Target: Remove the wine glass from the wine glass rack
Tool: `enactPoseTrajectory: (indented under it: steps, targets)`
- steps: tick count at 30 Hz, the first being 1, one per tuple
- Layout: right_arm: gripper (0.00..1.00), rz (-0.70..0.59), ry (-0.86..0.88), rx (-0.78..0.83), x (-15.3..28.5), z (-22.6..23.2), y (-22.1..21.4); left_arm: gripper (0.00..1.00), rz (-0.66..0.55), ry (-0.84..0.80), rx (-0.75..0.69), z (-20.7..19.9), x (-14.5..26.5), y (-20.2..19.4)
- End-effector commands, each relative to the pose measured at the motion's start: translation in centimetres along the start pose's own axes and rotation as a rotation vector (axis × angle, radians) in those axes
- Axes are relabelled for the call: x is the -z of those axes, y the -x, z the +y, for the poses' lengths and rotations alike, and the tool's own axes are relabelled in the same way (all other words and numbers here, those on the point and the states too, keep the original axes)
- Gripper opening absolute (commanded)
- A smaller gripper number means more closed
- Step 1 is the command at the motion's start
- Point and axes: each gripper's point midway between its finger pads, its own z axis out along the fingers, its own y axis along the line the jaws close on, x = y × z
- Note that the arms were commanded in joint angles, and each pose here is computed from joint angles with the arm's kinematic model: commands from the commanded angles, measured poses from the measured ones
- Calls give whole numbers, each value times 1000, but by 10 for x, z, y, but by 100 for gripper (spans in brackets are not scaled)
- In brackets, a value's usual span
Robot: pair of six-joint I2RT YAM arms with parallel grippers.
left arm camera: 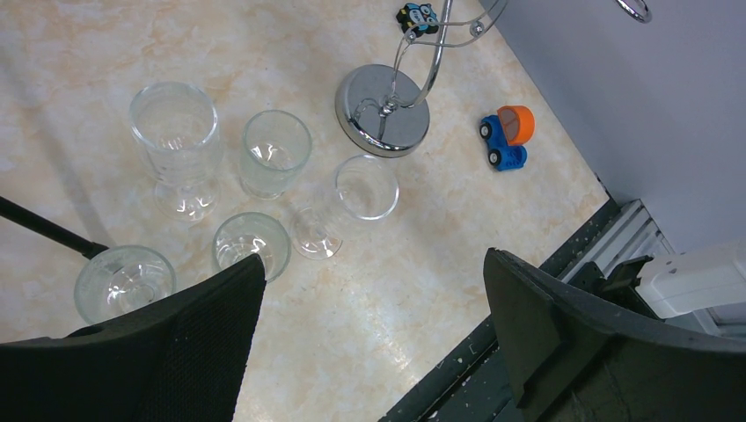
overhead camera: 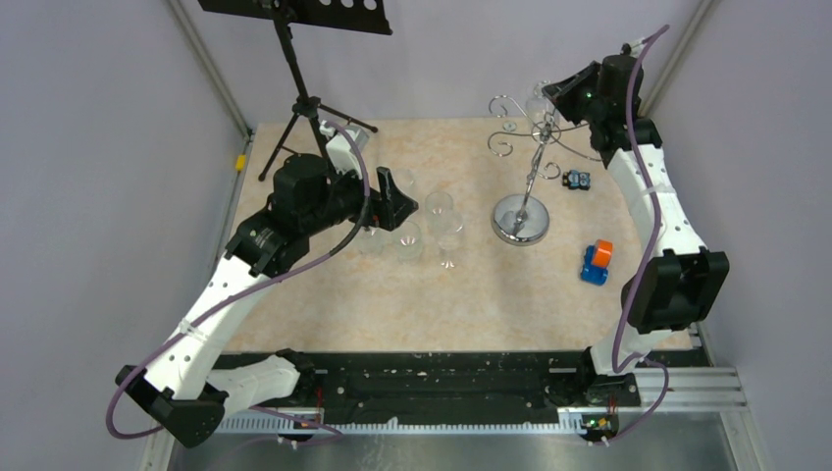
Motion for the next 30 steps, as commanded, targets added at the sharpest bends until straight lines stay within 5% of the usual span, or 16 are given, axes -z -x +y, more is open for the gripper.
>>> enactPoseTrajectory:
  steps: [1, 4, 19, 23, 30]
  targets:
    - [7, -64, 61, 8, 16, 20, 21, 97, -58, -5, -13, -2, 3, 14]
    - [0, -82, 76, 5, 21, 25, 25, 97, -58, -7, -11, -2, 3, 14]
    - [0, -133, 164, -41, 39, 51, 40, 97, -55, -8, -3, -2, 2, 12]
    - [13, -108, 126, -39, 37, 46, 38, 97, -53, -10, 0, -2, 1, 12]
    - [17, -92, 90, -32, 35, 36, 35, 97, -50, -9, 2, -1, 0, 10]
